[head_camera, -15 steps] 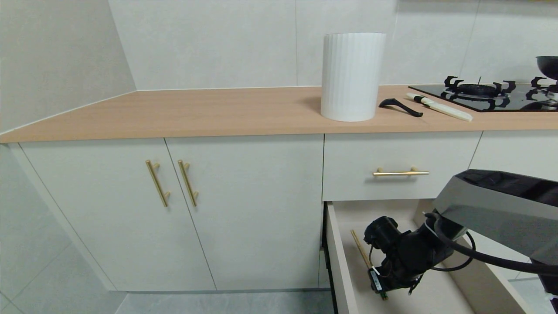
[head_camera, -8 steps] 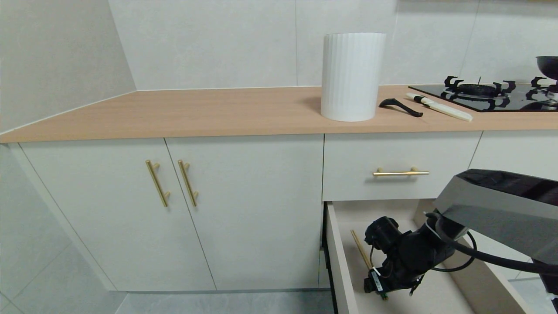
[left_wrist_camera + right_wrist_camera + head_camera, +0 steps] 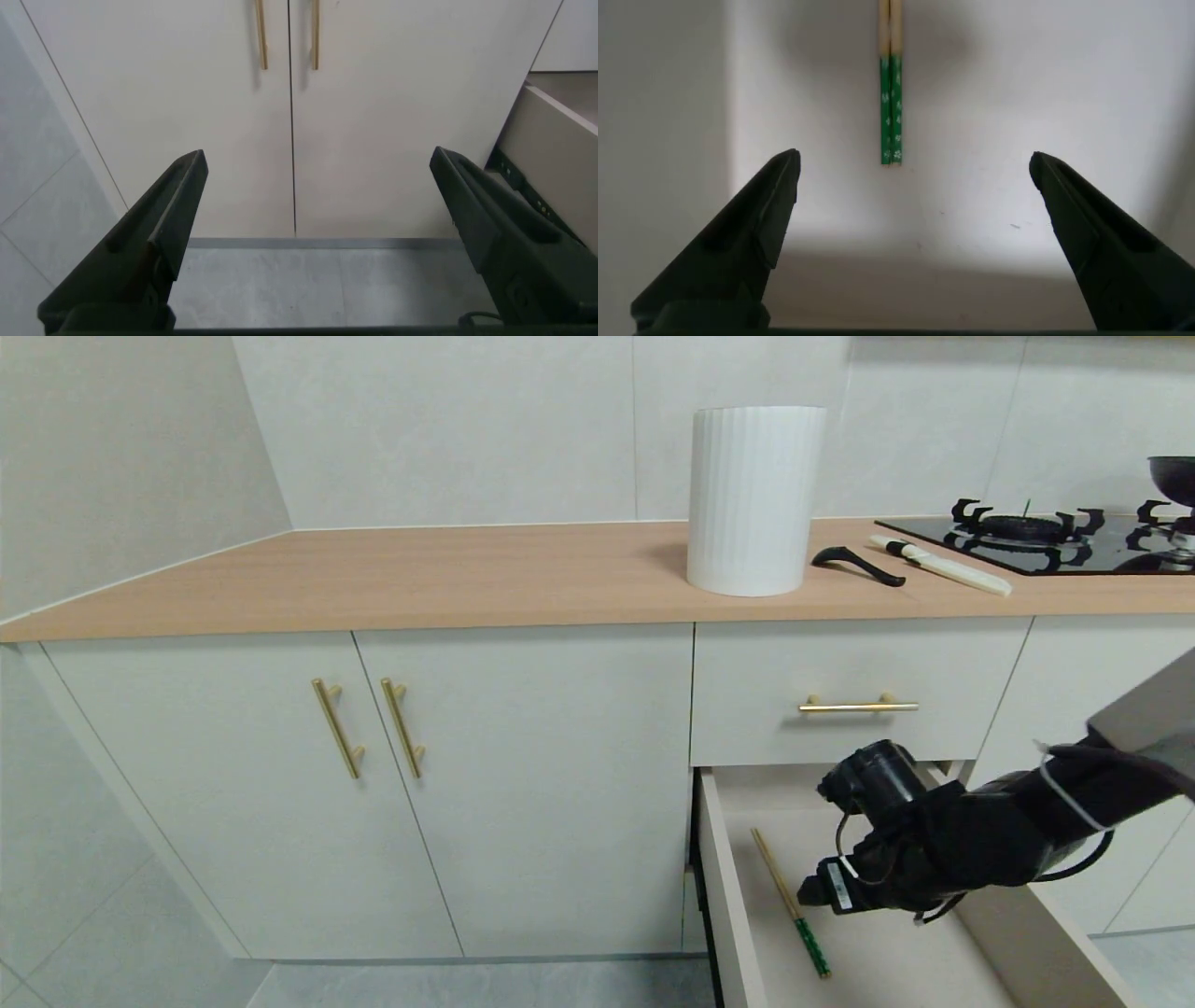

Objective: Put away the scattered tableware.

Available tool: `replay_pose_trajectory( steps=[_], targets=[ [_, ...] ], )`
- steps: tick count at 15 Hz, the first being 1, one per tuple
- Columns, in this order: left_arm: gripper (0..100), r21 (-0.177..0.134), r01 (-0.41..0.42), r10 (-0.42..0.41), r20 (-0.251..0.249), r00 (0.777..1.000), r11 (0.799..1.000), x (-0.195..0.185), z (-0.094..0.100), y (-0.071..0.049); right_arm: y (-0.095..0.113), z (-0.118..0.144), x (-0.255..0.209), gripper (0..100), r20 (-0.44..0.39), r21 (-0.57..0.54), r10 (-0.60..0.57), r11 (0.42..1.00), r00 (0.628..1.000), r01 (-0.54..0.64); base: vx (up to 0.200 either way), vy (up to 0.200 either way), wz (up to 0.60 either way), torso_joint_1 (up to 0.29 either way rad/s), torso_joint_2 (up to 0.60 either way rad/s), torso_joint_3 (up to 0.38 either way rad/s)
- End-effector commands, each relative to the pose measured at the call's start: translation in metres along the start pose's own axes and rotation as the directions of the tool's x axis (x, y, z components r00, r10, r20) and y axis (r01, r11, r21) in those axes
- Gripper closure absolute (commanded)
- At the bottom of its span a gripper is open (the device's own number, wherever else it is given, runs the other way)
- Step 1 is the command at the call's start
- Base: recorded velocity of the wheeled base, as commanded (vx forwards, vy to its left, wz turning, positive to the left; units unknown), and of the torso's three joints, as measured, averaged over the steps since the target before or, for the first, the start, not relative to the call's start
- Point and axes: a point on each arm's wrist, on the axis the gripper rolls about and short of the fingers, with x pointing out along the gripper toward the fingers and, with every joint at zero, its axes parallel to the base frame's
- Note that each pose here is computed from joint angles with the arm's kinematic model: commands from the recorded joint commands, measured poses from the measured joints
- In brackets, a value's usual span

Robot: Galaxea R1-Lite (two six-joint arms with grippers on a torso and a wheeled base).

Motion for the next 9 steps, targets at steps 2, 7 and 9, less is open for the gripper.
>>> replay_pose_trajectory(
  steps=[2,7,9],
  targets=[
    [0,-0.001,-0.001,0.001,0.0,1.0,1.0,0.0,0.0,0.0,-0.018,0.011,-0.064,0,0.172,0.023,0.017,1.0,0.985,-0.021,0.0,0.0,0.0,0.0,0.0,0.0],
    [0,-0.001,-0.001,0.001,0.0,1.0,1.0,0.0,0.0,0.0,-0.053,0.015,-0.107,0,0.297,0.049,-0.037,0.999,0.954,0.023,0.0,0.0,0.0,0.0,0.0,0.0],
    [0,-0.001,0.0,0.0,0.0,1.0,1.0,0.0,0.0,0.0,-0.057,0.015,-0.112,0,0.311,0.058,-0.045,0.998,0.949,0.028,0.0,0.0,0.0,0.0,0.0,0.0]
  ],
)
